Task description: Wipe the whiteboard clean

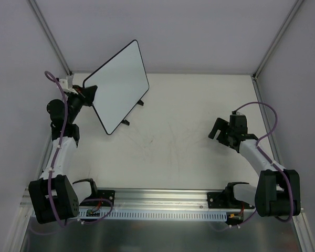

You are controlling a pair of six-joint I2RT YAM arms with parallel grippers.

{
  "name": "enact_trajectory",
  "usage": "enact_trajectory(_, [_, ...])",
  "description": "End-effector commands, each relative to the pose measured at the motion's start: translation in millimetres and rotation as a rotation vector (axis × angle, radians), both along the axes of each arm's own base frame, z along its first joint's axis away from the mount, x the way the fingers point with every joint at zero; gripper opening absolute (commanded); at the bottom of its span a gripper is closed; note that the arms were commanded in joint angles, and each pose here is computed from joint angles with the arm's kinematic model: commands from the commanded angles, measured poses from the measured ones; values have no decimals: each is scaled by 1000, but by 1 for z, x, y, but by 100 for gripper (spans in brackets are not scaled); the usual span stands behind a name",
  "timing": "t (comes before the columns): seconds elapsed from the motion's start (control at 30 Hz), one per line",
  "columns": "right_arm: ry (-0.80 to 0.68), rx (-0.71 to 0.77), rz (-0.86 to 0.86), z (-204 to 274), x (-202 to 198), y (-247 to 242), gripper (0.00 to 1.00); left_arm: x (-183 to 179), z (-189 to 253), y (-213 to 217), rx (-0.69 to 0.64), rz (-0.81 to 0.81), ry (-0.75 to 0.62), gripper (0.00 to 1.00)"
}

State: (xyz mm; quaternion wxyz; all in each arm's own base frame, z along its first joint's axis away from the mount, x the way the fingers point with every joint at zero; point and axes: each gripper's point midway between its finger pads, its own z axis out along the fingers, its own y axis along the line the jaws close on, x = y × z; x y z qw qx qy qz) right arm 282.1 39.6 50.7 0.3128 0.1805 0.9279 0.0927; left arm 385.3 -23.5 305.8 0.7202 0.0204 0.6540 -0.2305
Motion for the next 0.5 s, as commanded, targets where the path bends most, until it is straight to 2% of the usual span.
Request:
enact_trajectory(0.0, [-18, 18, 15, 6, 3, 3, 99, -2, 0, 13, 146, 56, -75, 0])
enact_trajectory(0.17, [-15, 23, 20, 4, 1, 5, 99, 3, -17, 19, 196, 80, -47, 0])
enact_trajectory(0.47, [-13, 20, 17, 2, -1, 4, 99, 5, -54, 18, 163, 64, 51, 0])
